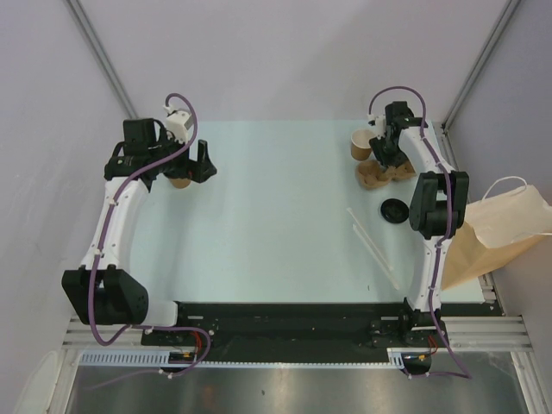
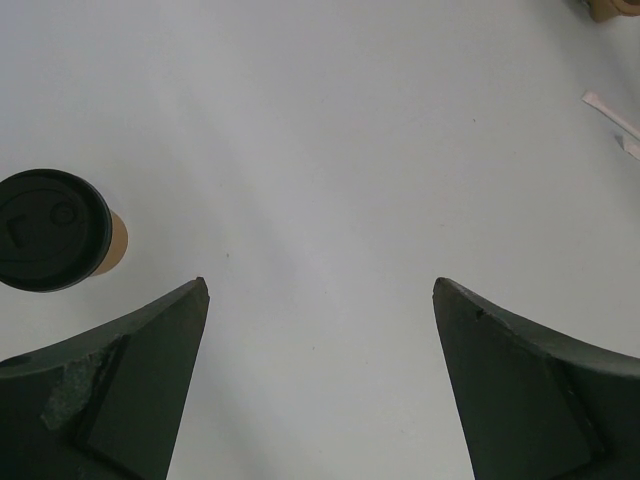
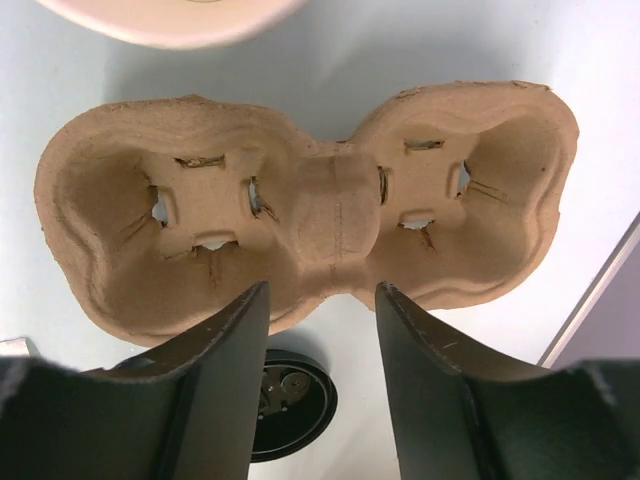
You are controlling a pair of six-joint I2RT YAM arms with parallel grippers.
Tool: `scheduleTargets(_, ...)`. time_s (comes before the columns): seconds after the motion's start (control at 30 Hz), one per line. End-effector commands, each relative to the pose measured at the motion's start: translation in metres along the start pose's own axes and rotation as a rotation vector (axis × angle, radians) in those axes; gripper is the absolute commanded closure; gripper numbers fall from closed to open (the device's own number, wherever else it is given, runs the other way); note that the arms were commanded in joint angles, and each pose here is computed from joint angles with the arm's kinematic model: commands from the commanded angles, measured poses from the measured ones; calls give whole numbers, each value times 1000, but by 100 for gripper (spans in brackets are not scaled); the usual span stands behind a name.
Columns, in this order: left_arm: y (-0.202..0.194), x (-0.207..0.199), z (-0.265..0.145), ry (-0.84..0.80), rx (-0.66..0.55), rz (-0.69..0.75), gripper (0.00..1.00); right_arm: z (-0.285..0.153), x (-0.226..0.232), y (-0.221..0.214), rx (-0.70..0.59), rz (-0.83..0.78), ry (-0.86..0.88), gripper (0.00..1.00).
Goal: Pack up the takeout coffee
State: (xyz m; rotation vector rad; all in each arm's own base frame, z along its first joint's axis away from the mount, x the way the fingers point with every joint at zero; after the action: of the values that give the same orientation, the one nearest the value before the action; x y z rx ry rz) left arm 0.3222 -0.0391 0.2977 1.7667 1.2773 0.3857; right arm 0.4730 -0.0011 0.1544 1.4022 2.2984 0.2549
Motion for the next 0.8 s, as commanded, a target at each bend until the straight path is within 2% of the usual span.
scheduleTargets(0.0,5,-10,-8,-31,-52,18,0,-11,-11,9,-49,4,-18,50)
scheduleTargets(0.23,5,-10,-6,-36,-53,5,0,-1,-15,8,-66,55,34,49)
scheduleTargets(0.47,2,-9,-5,-30,-45,3,0,13,-22,7,-77,118,91,30)
scheduleTargets(0.77,3,-9,-6,-27,-47,-1,1,27,-22,10,-72,133,101,32)
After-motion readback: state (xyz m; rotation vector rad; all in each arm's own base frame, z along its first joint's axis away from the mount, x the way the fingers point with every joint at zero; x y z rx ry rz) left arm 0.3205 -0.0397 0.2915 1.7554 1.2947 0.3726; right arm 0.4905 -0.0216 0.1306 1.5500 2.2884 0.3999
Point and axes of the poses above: each gripper's point midway between its finger pads, its own z axis out along the fingers, its own x axis along the line the jaws close on, y = z × x, the point moved 7 cm from there along -z, back along the fingers, and after that the axes turned 7 degrees about -z, right-handed, at the moved point
